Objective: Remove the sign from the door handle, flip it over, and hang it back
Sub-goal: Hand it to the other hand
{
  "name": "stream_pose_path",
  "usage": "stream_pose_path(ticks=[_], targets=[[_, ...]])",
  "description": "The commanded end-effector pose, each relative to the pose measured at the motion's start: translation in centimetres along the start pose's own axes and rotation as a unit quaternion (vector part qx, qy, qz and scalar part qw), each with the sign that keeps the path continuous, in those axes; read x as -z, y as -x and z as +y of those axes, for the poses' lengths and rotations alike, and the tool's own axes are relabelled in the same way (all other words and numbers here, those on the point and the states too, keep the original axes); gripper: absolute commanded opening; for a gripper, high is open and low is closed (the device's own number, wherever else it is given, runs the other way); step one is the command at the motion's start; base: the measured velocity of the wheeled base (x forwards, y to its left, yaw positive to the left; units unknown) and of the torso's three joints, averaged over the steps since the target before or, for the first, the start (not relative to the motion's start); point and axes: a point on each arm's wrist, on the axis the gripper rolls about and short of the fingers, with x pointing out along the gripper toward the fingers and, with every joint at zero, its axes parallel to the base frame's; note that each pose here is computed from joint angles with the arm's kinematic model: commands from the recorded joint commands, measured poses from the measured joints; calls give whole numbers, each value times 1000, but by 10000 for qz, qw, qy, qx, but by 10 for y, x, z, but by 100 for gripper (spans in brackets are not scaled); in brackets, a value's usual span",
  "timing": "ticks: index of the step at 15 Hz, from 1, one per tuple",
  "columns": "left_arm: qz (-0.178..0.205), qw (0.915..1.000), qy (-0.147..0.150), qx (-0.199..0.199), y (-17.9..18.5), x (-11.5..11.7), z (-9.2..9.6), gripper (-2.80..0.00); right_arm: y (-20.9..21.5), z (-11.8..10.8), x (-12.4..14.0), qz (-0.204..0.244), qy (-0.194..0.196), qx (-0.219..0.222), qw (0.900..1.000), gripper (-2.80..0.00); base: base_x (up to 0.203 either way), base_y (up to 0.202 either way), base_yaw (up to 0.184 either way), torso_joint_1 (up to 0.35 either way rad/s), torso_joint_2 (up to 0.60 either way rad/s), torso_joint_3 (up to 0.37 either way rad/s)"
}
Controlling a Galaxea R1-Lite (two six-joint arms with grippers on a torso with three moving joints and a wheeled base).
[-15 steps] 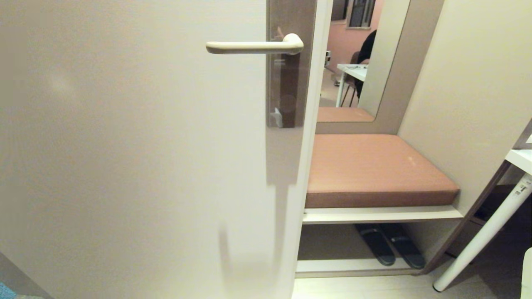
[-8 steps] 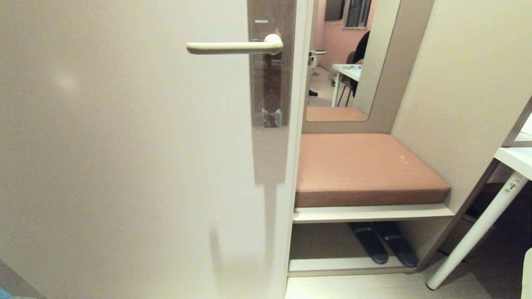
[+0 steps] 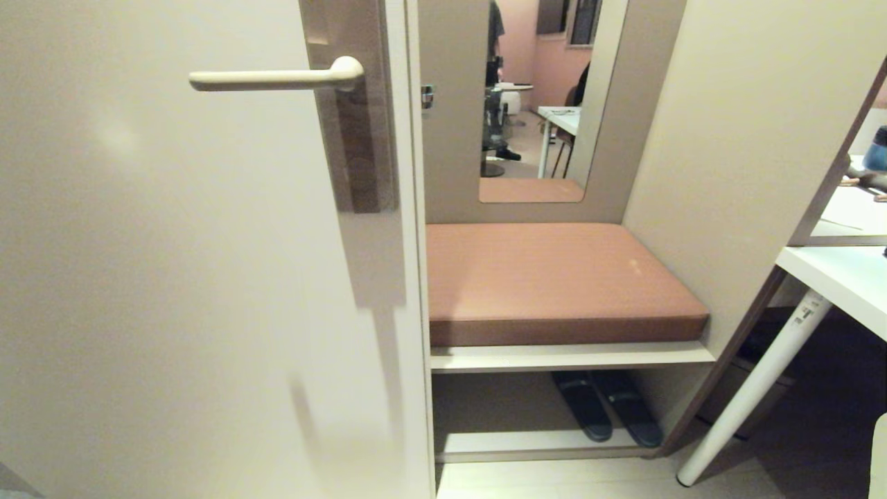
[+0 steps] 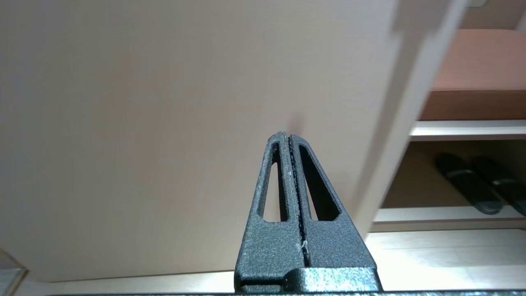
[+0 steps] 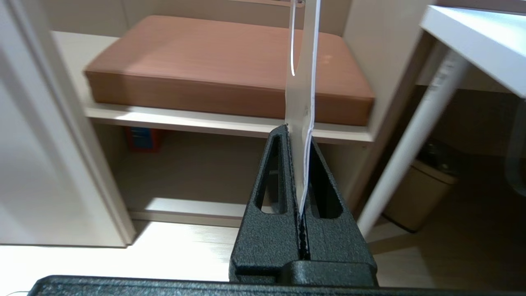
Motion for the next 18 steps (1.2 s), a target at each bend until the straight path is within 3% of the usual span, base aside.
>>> stream_pose_path(ticks=[1,4,18], targets=[[-1,10000,2,-4,0,0,0,-280,0,0,0,6,5,2,10000,-280,0,-192,2,2,2,3],[-1,10000,2,-4,0,0,0,-280,0,0,0,6,5,-6,10000,-280,0,-127,1,1,2,4],[-1,10000,2,-4,0,0,0,-280,0,0,0,6,5,-6,10000,-280,0,0,0,0,0,0]])
